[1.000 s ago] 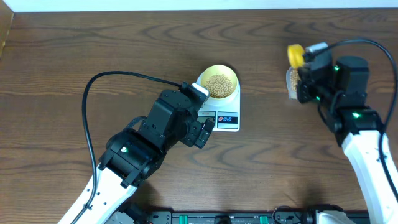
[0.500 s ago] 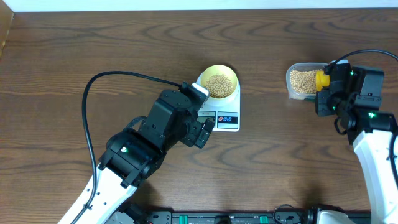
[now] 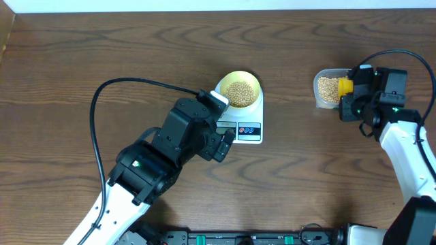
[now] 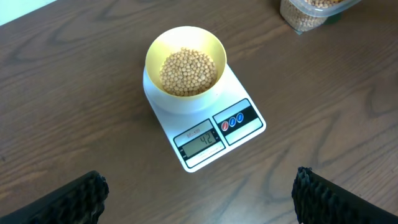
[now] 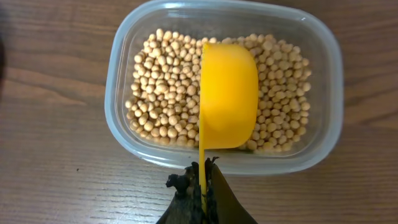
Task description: Scoop item into bowl and weigh 50g on scale
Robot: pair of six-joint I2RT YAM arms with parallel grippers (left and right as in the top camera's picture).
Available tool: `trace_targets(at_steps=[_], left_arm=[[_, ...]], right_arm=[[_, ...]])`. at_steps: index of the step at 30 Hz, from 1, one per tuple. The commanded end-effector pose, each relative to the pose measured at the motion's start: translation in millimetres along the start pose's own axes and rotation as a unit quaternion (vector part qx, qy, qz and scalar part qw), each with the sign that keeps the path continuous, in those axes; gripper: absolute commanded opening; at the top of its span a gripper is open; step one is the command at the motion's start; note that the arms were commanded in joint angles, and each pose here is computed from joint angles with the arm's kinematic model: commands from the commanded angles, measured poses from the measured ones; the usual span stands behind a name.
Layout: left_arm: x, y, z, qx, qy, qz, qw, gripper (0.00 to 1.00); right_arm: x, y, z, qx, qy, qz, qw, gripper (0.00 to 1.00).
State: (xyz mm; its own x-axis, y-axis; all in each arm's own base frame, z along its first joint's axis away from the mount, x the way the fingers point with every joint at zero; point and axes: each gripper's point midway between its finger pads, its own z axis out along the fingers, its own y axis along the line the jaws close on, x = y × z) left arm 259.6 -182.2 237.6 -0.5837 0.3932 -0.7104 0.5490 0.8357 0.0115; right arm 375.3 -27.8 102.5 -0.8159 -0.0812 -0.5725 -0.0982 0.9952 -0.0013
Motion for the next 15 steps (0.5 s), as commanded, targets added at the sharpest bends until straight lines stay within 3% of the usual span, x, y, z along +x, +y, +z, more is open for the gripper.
trace_targets(at_steps=[1,15], left_arm=[[1.4,-0.3,1.5,0.003,0.004,0.007,1.000,0.97],[1.4,-0.3,1.5,0.003,0.004,0.007,1.000,0.97]], right_arm=[[5.6,2.2,8.3,-0.011,0.012,0.002,1.000,0.01],[13.0,27.0,29.7,-0.071,0.027,-0.002,0.997,0.01]])
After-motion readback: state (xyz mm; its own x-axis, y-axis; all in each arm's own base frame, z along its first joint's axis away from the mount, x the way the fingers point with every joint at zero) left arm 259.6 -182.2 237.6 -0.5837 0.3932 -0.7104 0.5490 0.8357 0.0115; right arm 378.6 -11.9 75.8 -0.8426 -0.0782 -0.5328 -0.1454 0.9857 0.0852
